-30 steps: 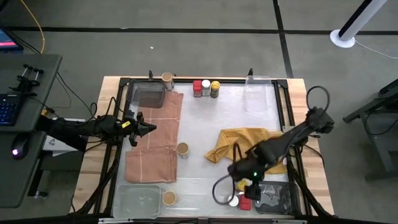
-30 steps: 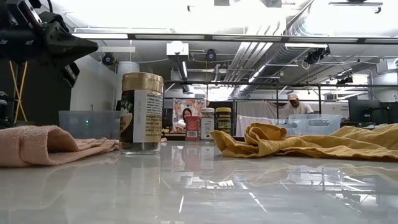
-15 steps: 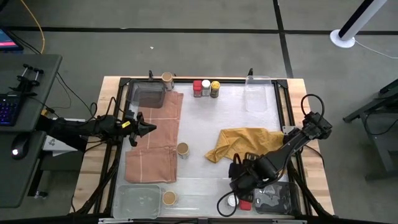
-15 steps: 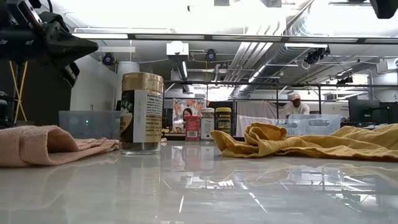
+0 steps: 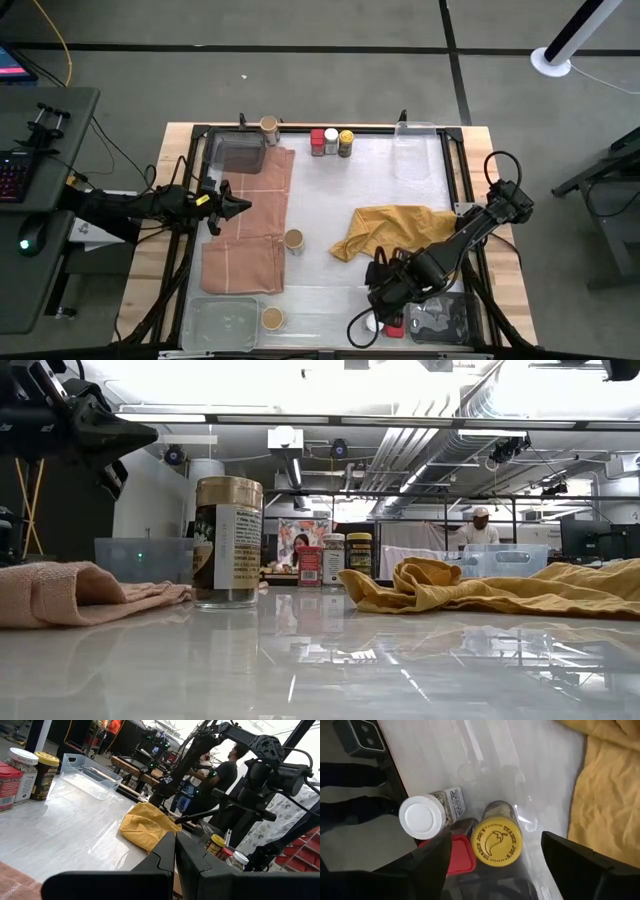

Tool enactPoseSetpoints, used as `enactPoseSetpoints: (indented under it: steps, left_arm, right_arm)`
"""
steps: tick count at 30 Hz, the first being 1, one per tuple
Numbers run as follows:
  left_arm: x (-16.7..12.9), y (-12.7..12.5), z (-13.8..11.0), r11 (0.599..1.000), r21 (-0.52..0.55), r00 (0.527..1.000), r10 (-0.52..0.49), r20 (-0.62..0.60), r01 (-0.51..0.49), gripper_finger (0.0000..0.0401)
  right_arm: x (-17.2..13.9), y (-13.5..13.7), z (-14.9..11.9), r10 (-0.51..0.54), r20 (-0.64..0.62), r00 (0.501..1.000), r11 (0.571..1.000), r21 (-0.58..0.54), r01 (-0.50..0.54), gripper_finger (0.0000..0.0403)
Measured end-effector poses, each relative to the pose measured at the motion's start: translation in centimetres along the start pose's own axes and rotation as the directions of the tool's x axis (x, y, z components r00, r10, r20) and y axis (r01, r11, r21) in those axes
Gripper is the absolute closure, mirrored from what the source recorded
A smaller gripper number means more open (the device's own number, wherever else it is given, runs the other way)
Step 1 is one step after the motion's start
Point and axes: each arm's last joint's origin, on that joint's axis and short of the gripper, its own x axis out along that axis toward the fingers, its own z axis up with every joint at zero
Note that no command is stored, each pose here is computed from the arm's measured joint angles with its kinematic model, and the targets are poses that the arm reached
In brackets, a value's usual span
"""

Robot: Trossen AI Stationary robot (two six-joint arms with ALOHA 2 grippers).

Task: Sort spices by type
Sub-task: Put the bottom yellow seasoning bottle into the bottom black bin

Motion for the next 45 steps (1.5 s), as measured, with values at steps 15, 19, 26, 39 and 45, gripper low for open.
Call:
enactPoseSetpoints:
  steps: [15, 19, 26, 39, 45]
  left_arm:
    - [0.0, 0.0, 0.0, 1.0, 0.0, 1.0, 0.0, 0.0, 0.0, 0.0401]
    - [0.0, 0.0, 0.0, 1.0, 0.0, 1.0, 0.0, 0.0, 0.0, 0.0401]
    - [0.0, 0.0, 0.0, 1.0, 0.0, 1.0, 0.0, 0.0, 0.0, 0.0401]
    - [0.0, 0.0, 0.0, 1.0, 0.0, 1.0, 0.0, 0.0, 0.0, 0.0401]
    - [0.0, 0.0, 0.0, 1.0, 0.0, 1.0, 0.0, 0.0, 0.0, 0.0401]
  right_arm:
    - [0.0, 0.3, 0.2, 0.043, 0.009, 0.999, 0.998, 0.049, -0.044, 0.0008]
    - [0.4, 0.4, 0.3, 0.028, 0.005, 1.0, 0.999, 0.039, -0.028, 0.0008]
    - [3.5, 1.4, -0.3, -0.053, -0.088, 0.995, 0.997, -0.068, 0.047, 0.0008]
    - [5.0, 1.2, -0.8, -0.173, -0.13, 0.976, 0.985, -0.029, 0.17, 0.0023]
    - [5.0, 1.4, -0.7, -0.152, -0.126, 0.98, 0.988, -0.027, 0.15, 0.0033]
